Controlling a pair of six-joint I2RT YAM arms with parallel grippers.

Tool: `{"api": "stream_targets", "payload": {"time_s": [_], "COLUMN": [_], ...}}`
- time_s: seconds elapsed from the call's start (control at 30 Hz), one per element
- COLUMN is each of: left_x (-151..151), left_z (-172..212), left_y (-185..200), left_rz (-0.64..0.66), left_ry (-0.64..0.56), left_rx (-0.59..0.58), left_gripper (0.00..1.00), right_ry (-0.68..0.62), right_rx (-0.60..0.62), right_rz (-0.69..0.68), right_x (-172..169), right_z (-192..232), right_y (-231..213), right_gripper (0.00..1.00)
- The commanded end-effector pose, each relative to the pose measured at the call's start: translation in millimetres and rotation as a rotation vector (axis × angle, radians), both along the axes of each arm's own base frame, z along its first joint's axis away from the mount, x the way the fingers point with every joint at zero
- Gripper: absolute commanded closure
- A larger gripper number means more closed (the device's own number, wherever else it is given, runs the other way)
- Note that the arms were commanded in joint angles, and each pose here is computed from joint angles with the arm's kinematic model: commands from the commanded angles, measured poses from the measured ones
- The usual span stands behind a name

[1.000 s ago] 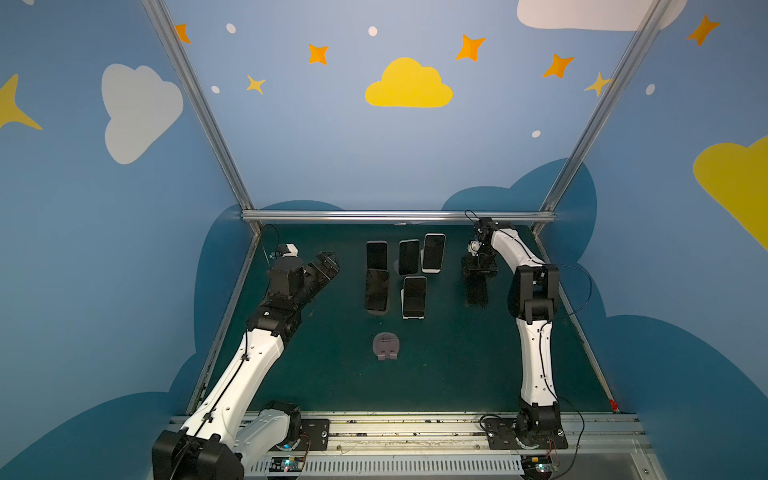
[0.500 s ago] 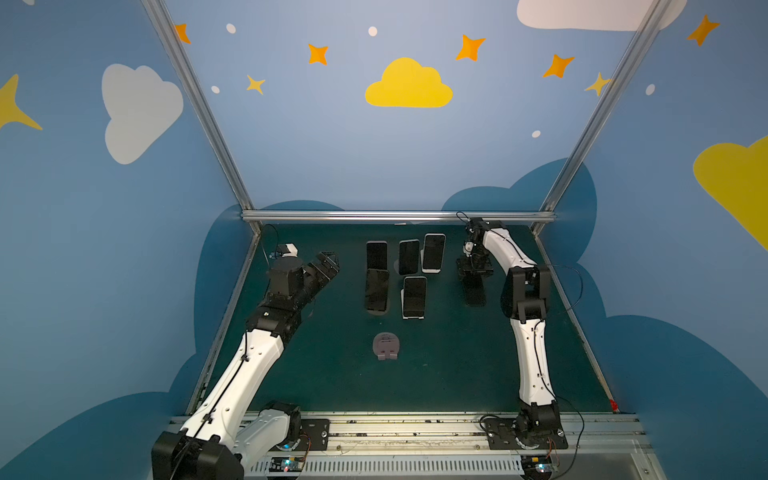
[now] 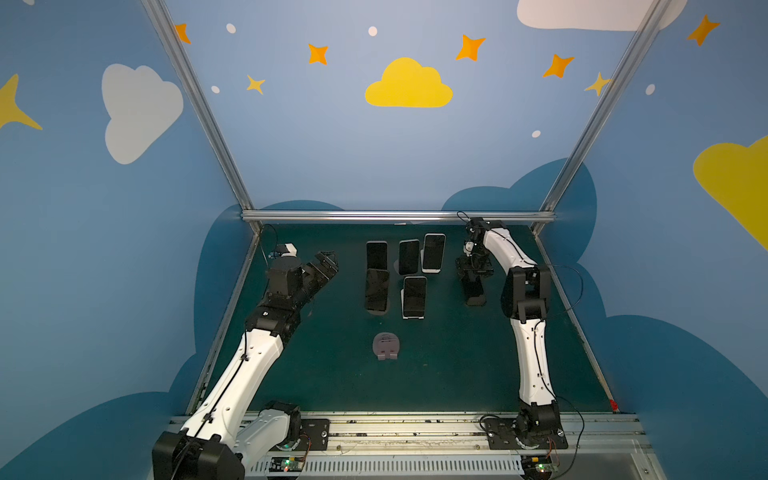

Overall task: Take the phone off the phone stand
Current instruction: 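Lower the black phone flat onto the table with the right gripper, then open the right gripper and lift away while the left arm swings toward the stand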

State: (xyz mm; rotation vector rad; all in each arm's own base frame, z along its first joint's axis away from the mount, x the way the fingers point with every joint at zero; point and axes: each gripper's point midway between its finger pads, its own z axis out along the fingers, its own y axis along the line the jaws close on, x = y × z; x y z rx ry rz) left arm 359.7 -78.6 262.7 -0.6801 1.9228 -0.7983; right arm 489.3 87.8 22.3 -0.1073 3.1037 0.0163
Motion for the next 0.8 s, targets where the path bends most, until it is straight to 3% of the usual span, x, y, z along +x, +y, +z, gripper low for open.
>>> {"api": "stream_targets", "payload": {"time_s": [0.0, 0.13, 0.37, 0.63, 0.77], "left_x": [-1.1, -18.4, -75.6, -144.6, -161.9], "left_z": [9.7, 14.1, -5.4, -56.4, -79.3], "left_y": [-3.5, -2.4, -7.6, -38.4, -66.3], "left_rz": [-0.031, 0.004, -0.027, -0.163, -0.2], "left_ry": [-0.009, -0.006, 0.061, 0.122, 0.091], "left_rx": [0.087, 0.231, 0.268, 0.411, 0.497], "left_gripper": [0.02, 0.01, 0.0, 0.03, 0.01], "right_ry": [-0.058, -0.183, -0.388, -0.599, -0.838], "right_rx": [0.026, 0.033, 0.129, 0.361, 0.395], "right_rz": [-0.058, -0.118, -0.161, -0.25, -0.207], "right_x": [3.5, 7.8, -28.1, -118.0, -138.1], "right_z": [39.7, 98.1, 186.2, 185.8, 188.1], "right_y": [-3.8, -10.7, 0.1, 15.8, 7.7], "right_gripper": [0.16, 0.13, 0.13, 0.16, 0.15]}}
